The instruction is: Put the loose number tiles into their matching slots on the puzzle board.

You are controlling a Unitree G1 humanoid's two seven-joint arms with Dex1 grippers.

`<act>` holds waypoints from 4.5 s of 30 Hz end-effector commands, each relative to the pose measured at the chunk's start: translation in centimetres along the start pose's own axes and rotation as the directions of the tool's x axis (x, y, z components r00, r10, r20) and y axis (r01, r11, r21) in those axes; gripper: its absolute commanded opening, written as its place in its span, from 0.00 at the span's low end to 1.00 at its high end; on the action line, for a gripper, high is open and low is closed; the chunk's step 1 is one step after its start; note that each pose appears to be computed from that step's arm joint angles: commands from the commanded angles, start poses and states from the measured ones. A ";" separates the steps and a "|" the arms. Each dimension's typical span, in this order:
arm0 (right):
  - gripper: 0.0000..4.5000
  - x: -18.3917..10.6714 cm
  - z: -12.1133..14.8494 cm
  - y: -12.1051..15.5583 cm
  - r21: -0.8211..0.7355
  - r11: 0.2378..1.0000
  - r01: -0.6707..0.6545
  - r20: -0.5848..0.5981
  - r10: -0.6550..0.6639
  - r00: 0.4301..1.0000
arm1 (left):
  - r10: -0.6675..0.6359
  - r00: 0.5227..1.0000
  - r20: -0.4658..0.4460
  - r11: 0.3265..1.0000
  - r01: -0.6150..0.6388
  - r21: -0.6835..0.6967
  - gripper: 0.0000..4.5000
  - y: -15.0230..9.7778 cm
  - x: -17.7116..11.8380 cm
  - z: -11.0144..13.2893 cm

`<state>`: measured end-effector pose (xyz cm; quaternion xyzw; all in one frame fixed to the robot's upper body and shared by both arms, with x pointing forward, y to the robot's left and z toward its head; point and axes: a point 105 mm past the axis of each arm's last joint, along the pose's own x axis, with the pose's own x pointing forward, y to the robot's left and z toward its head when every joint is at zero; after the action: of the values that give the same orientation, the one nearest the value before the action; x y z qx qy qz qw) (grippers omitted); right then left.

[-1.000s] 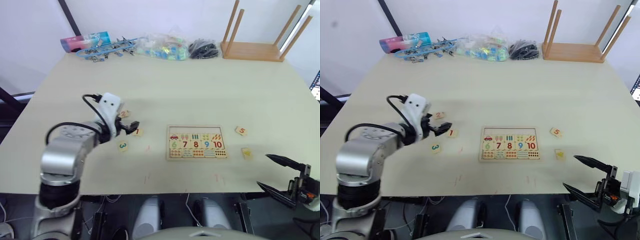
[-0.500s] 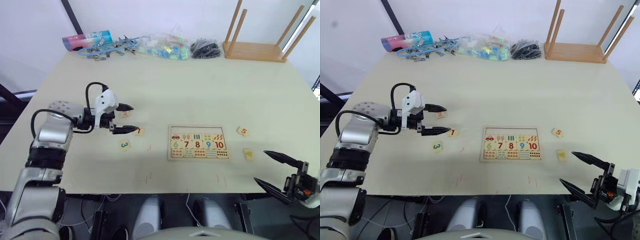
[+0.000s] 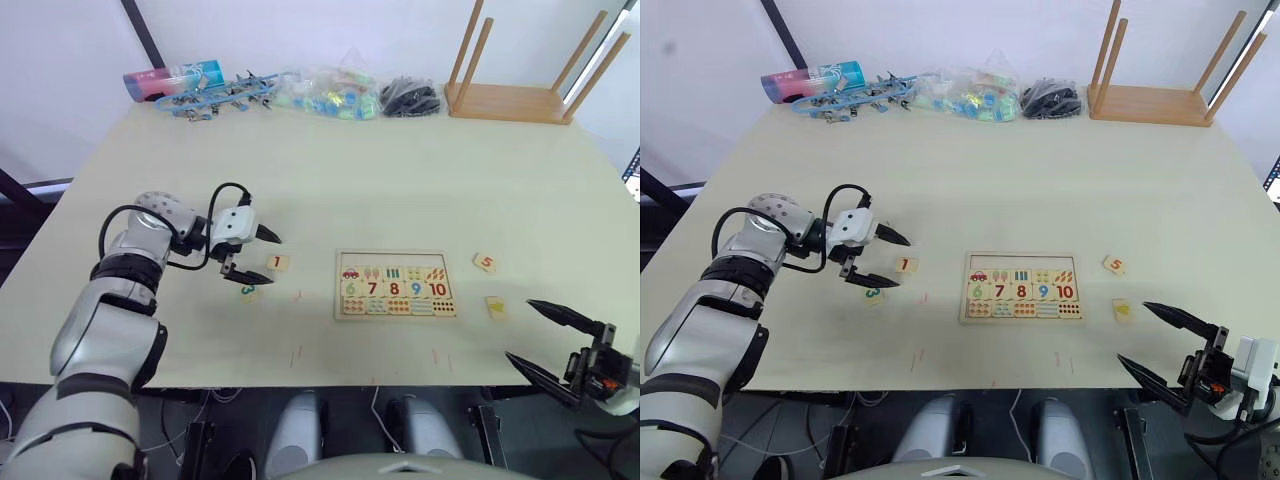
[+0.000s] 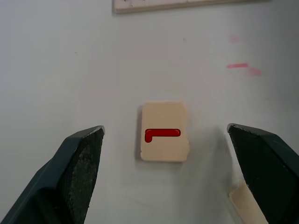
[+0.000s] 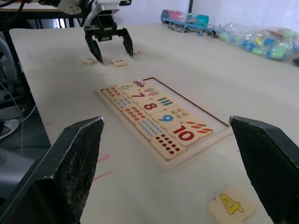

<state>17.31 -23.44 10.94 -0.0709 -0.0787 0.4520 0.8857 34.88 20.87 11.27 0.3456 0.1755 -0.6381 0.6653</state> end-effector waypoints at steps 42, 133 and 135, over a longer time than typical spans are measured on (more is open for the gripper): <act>1.00 0.3 0.9 -0.4 -0.047 0.999 0.012 0.032 -0.011 0.999 | 0.011 0.984 0.177 1.000 -0.014 0.016 0.21 1.6 -0.4 5.5; 1.00 0.7 0.4 -0.4 -0.067 0.996 0.059 0.056 -0.056 0.997 | 0.081 0.972 -0.223 0.994 -0.063 0.085 0.21 1.7 9.4 10.9; 1.00 0.6 0.3 -0.3 -0.065 0.996 0.059 0.055 -0.056 0.997 | 0.080 0.971 -0.224 0.994 -0.060 0.095 0.21 1.7 9.4 10.9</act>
<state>18.03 -22.92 10.97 -0.0790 -0.1082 0.4291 0.8933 35.30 6.91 11.96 0.4366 0.2282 -0.5778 0.6507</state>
